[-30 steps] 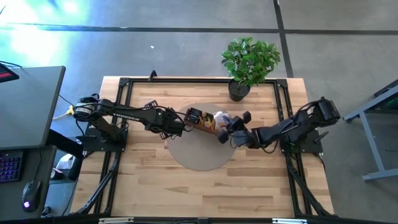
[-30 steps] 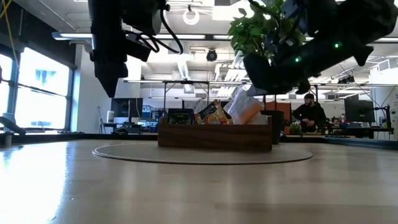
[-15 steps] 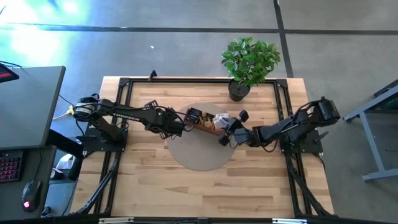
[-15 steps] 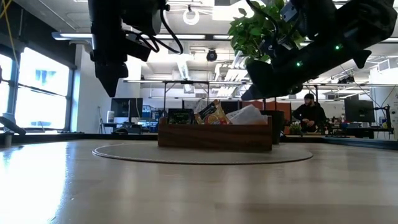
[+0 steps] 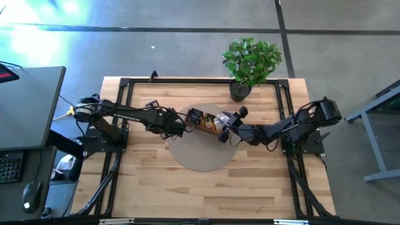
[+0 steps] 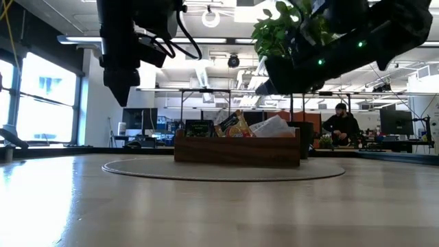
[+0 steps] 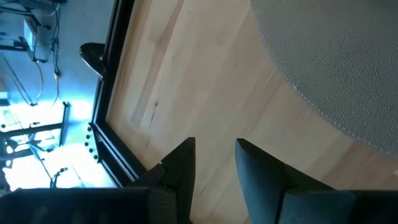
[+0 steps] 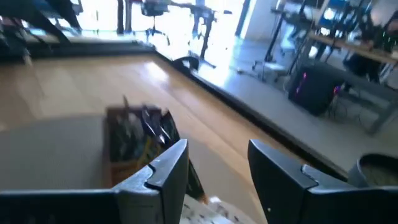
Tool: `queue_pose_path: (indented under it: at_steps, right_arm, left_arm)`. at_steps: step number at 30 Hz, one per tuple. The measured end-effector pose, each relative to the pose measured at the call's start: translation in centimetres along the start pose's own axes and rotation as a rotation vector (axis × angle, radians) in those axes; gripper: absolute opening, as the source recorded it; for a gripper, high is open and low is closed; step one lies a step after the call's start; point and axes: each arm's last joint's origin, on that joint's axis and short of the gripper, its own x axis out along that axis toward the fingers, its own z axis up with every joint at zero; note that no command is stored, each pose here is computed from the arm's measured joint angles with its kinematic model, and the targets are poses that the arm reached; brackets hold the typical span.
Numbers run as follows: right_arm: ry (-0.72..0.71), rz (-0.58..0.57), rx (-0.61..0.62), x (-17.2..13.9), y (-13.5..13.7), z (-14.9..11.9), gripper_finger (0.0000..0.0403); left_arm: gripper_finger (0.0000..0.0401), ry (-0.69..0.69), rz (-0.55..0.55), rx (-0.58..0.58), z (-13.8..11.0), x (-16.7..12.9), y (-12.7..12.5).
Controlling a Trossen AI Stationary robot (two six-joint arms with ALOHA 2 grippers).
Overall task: Pick & Place Tea
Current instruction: Put the white tea bag into the right side area of the wooden organizer
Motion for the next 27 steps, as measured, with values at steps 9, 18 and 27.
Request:
queue_pose_path:
  at_steps: [9,18,27]
  right_arm:
    - [0.221,0.014,-0.018,1.0,-1.4,-2.5,0.0133]
    - [0.350,0.212,-0.037,0.8,-1.2,-3.4,0.0124]
    - [0.212,0.097,-0.185,-1.2,-1.3,-0.9,0.0124]
  left_arm:
    - [0.0110,0.106,0.078,-0.026,-1.2,-0.1,0.9]
    - [0.0110,0.081,0.137,-0.037,-1.3,-0.1,1.1]
    - [0.0110,0.040,0.186,-0.032,-1.2,-0.1,1.3]
